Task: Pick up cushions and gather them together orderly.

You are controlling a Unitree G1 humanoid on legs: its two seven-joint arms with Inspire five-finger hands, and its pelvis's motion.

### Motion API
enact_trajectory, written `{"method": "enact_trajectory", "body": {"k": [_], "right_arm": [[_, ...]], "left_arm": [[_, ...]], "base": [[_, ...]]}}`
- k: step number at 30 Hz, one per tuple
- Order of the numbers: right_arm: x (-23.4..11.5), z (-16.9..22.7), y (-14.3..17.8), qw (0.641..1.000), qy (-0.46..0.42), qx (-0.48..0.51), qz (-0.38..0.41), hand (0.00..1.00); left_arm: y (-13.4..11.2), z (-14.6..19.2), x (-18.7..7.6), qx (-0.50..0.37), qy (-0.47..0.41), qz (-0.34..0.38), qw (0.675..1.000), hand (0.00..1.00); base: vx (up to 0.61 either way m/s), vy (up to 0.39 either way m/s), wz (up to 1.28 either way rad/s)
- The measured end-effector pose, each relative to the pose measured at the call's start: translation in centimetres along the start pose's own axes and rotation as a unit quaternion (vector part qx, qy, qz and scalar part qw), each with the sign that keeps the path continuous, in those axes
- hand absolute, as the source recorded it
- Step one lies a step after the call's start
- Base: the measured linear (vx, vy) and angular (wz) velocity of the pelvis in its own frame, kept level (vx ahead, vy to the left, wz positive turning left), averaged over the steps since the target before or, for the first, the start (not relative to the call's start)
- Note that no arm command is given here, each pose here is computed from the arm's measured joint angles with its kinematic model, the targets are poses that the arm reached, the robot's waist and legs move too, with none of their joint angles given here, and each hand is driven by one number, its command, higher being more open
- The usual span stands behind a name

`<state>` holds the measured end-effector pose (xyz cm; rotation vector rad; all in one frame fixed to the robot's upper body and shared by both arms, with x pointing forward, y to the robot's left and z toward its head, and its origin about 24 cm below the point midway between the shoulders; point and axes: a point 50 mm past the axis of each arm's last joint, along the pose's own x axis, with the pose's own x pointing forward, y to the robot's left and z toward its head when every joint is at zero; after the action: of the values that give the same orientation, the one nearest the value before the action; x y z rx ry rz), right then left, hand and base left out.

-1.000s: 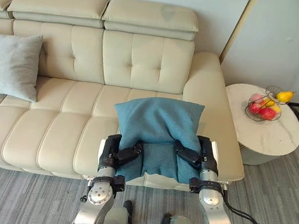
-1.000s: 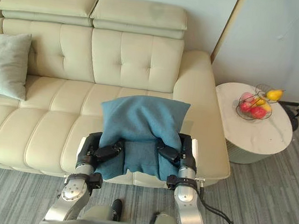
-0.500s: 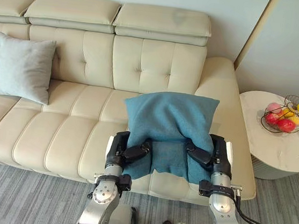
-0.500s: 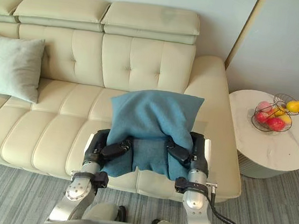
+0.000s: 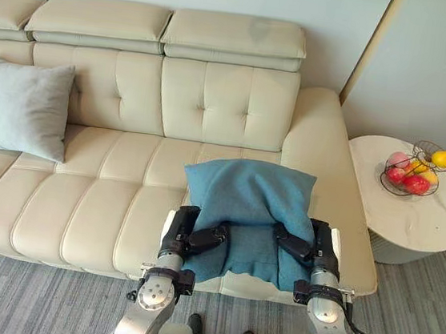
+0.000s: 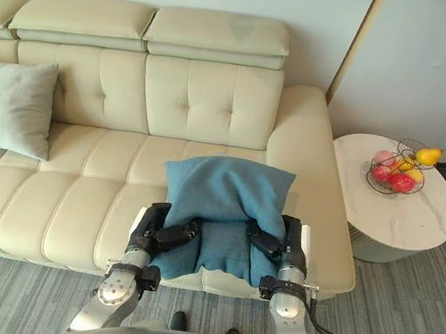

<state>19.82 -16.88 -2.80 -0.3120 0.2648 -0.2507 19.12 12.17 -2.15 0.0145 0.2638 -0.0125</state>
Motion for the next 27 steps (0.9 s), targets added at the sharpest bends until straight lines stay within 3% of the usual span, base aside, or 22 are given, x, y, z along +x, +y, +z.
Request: {"method": "enact_trajectory", "body": {"k": [4, 7, 10, 12, 14, 15, 16, 17, 19, 20, 27], "right_arm": [[1.9, 2.3, 0.7, 0.999, -0.040, -0.003, -0.012, 0.00], [3.8, 6.4, 1.4, 0.993, -0.109, 0.013, -0.041, 0.00], [5.7, 12.4, 1.5, 0.976, -0.197, 0.045, -0.086, 0.00], [6.1, 14.4, 1.5, 0.967, -0.225, 0.059, -0.100, 0.00], [6.8, 19.0, 0.8, 0.944, -0.283, 0.092, -0.139, 0.00], [6.8, 19.6, 0.7, 0.941, -0.290, 0.097, -0.144, 0.00], [6.9, 21.7, 0.4, 0.929, -0.316, 0.113, -0.157, 1.00], [7.0, 24.1, 0.0, 0.915, -0.342, 0.130, -0.172, 1.00], [7.1, 26.1, -0.4, 0.904, -0.359, 0.144, -0.184, 1.00], [7.5, 28.8, -0.9, 0.891, -0.374, 0.161, -0.200, 1.00], [9.3, 33.5, -3.1, 0.882, -0.343, 0.223, -0.234, 1.00]], "left_arm": [[0.1, 2.2, 1.7, 0.020, -0.045, 0.012, 0.999, 0.00], [0.2, 5.9, 3.9, 0.018, -0.112, 0.044, 0.993, 0.00], [-0.2, 12.2, 6.3, 0.009, -0.217, 0.074, 0.973, 0.00], [-0.4, 14.4, 6.8, 0.002, -0.252, 0.089, 0.964, 0.00], [-1.0, 19.5, 8.0, 0.002, -0.322, 0.104, 0.941, 0.00], [-1.0, 20.0, 8.1, 0.002, -0.330, 0.105, 0.938, 1.00], [-1.1, 22.3, 8.3, 0.003, -0.361, 0.111, 0.926, 1.00], [-1.1, 25.0, 8.5, 0.005, -0.397, 0.120, 0.910, 1.00], [-1.2, 27.2, 8.7, 0.010, -0.422, 0.125, 0.898, 1.00], [-1.3, 30.4, 8.9, 0.014, -0.451, 0.136, 0.882, 1.00], [-0.7, 38.2, 9.4, 0.005, -0.473, 0.169, 0.864, 1.00]], "base": [[-0.04, -0.015, 0.03], [-0.10, -0.006, 0.06], [-0.14, -0.005, 0.10], [-0.10, -0.021, 0.17], [-0.08, -0.035, 0.26], [-0.07, -0.050, 0.18], [-0.06, -0.060, 0.19], [-0.08, -0.090, 0.21], [-0.05, -0.068, 0.16], [-0.04, -0.067, 0.13], [-0.04, -0.103, 0.14]]}}
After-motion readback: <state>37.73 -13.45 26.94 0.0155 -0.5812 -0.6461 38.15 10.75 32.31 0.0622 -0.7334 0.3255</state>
